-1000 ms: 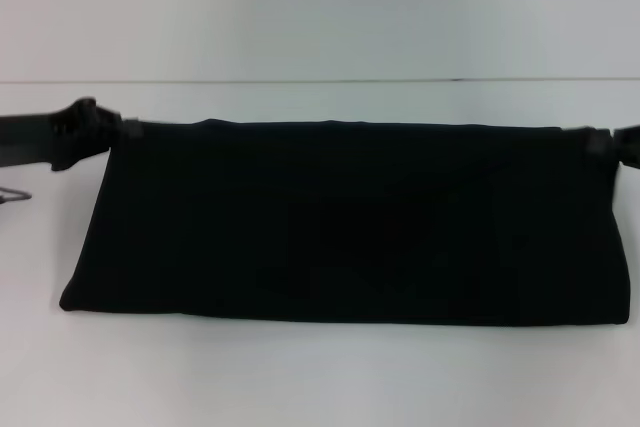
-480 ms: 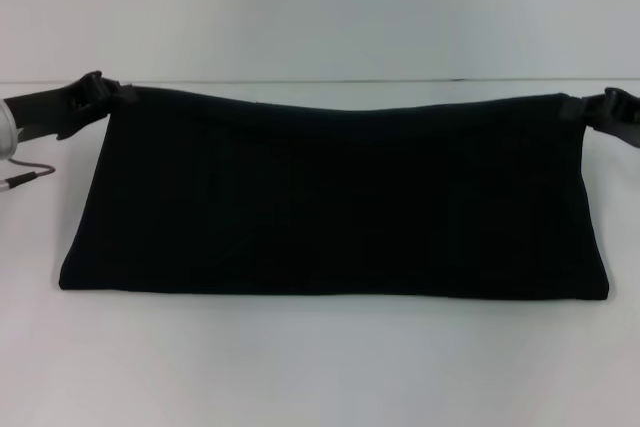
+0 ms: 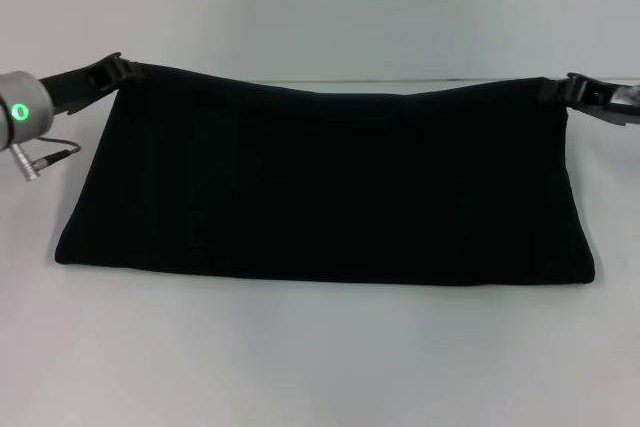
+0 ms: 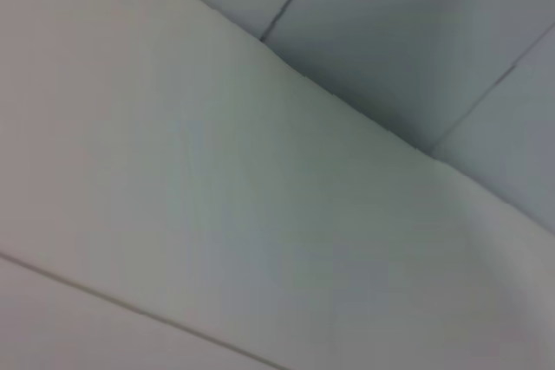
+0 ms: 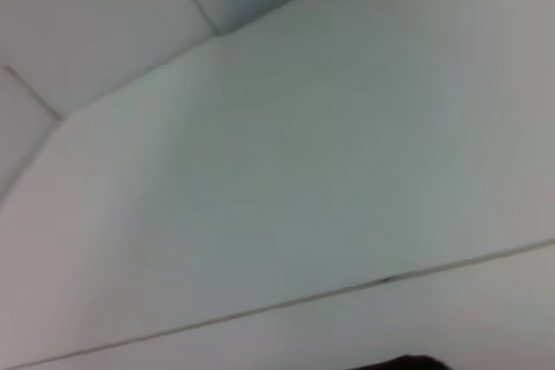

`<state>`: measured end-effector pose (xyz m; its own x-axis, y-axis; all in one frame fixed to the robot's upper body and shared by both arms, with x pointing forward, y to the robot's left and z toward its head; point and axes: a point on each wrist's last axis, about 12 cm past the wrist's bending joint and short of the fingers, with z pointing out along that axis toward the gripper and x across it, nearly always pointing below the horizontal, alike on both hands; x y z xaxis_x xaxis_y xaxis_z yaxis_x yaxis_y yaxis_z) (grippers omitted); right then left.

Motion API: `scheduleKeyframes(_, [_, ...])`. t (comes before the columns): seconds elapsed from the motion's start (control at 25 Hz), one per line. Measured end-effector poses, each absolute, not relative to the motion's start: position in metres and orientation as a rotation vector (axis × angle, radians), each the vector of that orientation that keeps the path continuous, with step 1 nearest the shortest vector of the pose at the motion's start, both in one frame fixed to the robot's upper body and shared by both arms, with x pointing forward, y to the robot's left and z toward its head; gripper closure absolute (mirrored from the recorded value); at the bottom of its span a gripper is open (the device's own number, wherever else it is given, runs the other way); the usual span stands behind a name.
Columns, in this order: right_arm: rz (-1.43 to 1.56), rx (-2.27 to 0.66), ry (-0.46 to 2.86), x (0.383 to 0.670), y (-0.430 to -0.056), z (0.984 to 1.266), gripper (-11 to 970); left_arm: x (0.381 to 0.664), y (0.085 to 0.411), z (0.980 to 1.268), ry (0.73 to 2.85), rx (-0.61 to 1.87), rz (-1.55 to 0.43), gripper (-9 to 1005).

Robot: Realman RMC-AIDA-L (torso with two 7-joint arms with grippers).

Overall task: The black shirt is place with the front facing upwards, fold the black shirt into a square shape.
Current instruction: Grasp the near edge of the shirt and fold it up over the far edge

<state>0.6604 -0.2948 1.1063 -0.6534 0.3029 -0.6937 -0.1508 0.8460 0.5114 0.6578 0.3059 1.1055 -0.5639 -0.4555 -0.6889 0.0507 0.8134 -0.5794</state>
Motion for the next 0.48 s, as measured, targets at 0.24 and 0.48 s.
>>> scheduleKeyframes(0.24, [0.507, 0.078, 2.151, 0.670, -0.275, 1.099, 917, 0.665, 0.287, 1.097, 2.066, -0.296, -0.551, 941])
scheduleKeyframes(0.48, [0.419, 0.037, 2.135, 0.675, -0.269, 1.099, 872, 0.668, 0.269, 1.091, 2.083, -0.249, -0.430, 938])
